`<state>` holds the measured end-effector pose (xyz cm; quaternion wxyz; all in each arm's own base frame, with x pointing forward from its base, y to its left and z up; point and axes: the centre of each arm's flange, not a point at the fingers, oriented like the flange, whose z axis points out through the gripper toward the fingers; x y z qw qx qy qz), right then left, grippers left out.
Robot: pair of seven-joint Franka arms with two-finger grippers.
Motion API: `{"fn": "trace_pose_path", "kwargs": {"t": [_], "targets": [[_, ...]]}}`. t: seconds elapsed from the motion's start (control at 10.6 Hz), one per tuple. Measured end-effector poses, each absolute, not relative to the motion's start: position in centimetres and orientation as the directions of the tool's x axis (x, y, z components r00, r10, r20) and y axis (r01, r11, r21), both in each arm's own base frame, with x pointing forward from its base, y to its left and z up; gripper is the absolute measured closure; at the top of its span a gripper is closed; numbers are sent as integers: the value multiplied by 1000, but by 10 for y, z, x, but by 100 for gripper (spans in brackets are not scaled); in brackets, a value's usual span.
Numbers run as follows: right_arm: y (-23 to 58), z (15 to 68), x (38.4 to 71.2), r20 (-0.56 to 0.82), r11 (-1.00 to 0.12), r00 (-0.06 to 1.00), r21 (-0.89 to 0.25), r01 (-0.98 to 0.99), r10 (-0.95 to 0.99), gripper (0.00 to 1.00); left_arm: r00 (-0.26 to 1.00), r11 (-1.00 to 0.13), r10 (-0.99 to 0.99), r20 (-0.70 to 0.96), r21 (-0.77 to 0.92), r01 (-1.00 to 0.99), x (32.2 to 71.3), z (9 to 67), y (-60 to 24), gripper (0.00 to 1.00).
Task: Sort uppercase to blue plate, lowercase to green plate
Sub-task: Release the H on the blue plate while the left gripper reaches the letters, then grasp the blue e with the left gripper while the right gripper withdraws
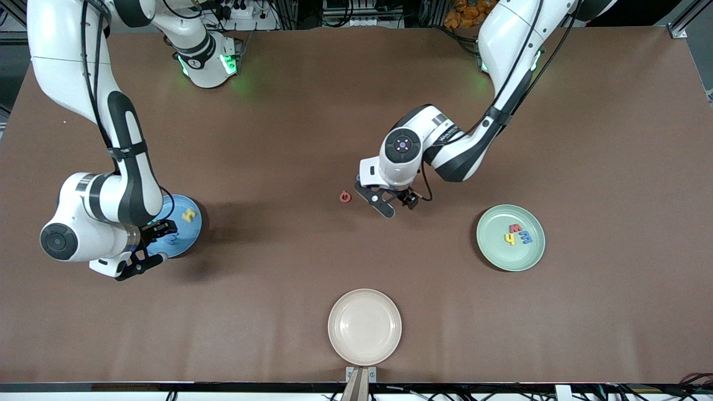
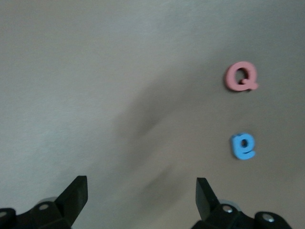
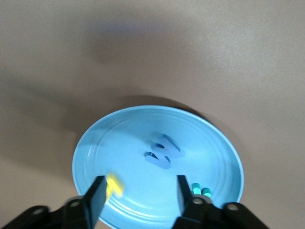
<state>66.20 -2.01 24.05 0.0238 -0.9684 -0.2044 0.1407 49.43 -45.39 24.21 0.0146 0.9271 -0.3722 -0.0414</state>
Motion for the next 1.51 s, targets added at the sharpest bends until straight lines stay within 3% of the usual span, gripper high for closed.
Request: {"fn": "trace_pose_path", "kwargs": {"t": [0.19, 0.75, 1.13, 1.41, 1.51], "targets": [[-16, 240, 662, -262, -913, 875, -107, 394, 408, 1, 762, -765, -644, -68, 56, -642, 478, 237, -471, 0], [12, 246, 669, -214, -906, 881, -115, 407, 423, 0, 836, -836, -548, -38, 38, -547, 420, 207, -529, 0], [51, 246, 673, -179, -916, 899, -83, 392, 401, 0, 843, -843, -538, -25, 14, -538, 415, 181, -531, 1], [69, 245, 672, -176, -924, 907, -72, 375, 382, 0, 854, -854, -520, -30, 14, -520, 413, 177, -532, 8], [72, 245, 672, -177, -926, 909, -70, 370, 376, 0, 854, -855, -519, -33, 14, -519, 410, 176, -534, 21]]}}
